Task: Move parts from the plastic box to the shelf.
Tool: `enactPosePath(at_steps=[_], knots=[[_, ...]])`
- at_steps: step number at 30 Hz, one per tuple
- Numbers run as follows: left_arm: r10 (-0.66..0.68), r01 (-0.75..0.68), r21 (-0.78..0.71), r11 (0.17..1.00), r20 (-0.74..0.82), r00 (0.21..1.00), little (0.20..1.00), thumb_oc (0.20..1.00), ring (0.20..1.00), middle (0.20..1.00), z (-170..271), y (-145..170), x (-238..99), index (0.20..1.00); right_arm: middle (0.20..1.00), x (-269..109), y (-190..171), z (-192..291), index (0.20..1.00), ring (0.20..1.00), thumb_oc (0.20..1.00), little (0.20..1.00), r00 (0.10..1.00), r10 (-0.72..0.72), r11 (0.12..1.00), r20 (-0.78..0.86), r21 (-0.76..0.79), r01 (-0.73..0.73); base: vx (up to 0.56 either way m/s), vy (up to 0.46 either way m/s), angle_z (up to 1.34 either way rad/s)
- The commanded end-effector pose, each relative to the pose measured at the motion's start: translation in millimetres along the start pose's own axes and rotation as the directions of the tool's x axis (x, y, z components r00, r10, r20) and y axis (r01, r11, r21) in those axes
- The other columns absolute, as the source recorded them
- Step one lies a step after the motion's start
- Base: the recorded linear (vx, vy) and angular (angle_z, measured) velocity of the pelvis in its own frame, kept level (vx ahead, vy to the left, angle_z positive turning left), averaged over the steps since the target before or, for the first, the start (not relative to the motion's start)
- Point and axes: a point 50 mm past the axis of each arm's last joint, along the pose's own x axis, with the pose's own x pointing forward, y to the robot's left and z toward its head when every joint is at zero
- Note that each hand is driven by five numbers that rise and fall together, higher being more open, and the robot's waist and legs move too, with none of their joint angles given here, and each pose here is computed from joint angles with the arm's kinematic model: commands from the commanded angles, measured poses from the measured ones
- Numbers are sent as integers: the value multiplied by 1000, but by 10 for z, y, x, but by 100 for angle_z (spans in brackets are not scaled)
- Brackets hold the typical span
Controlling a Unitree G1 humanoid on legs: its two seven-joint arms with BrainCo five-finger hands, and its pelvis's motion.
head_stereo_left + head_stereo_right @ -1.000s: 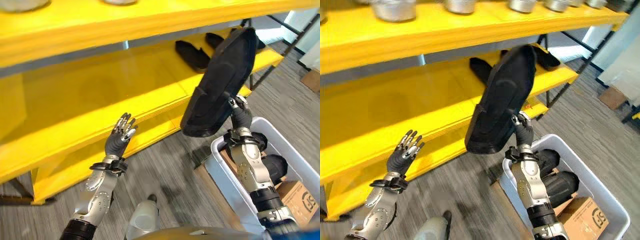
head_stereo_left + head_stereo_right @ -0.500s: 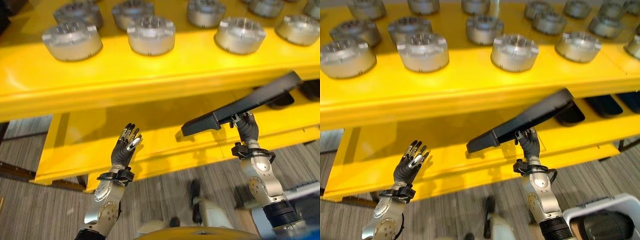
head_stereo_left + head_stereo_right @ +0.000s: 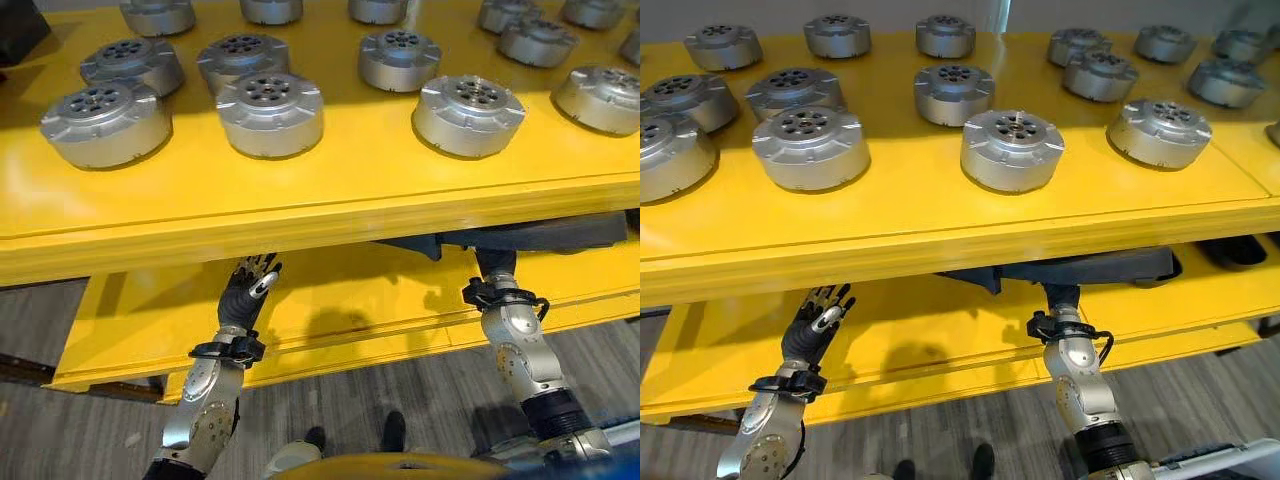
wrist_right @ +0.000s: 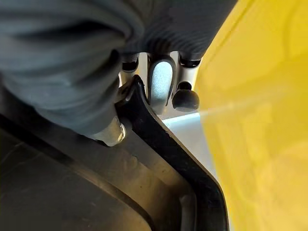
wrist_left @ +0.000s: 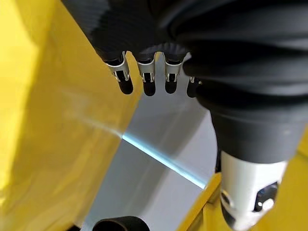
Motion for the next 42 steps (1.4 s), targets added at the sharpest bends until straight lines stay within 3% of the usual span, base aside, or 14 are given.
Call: enactPosePath(at_steps=[1,9,20,33,42], knots=[[-100,97,55,994,50,994,1000,1000,1000,1000,193,-79,72,1000,200,115,38,377,200,200,200,200,980,22,998,197,49,-32,-23,-108,54],[-137,136,21,990,42,990,1000,1000,1000,1000,139,-176,153,1000,200,100,-52,430,200,200,200,200,975,-26,999,218,35,19,-72,31,56],[-144,143,41,989,20,989,1000,1000,1000,1000,125,-167,153,1000,200,18,-34,137,200,200,200,200,996,-22,999,88,41,19,48,183,17],[-120,116,91,989,44,992,1000,1000,1000,1000,207,-111,177,1000,200,204,110,90,200,200,200,200,999,22,1000,49,-8,-22,37,101,-8],[-123,123,72,990,1,992,1000,1000,1000,1000,150,-85,89,1000,200,344,68,-376,200,200,200,200,982,-31,998,-186,-59,21,23,-1,-8]])
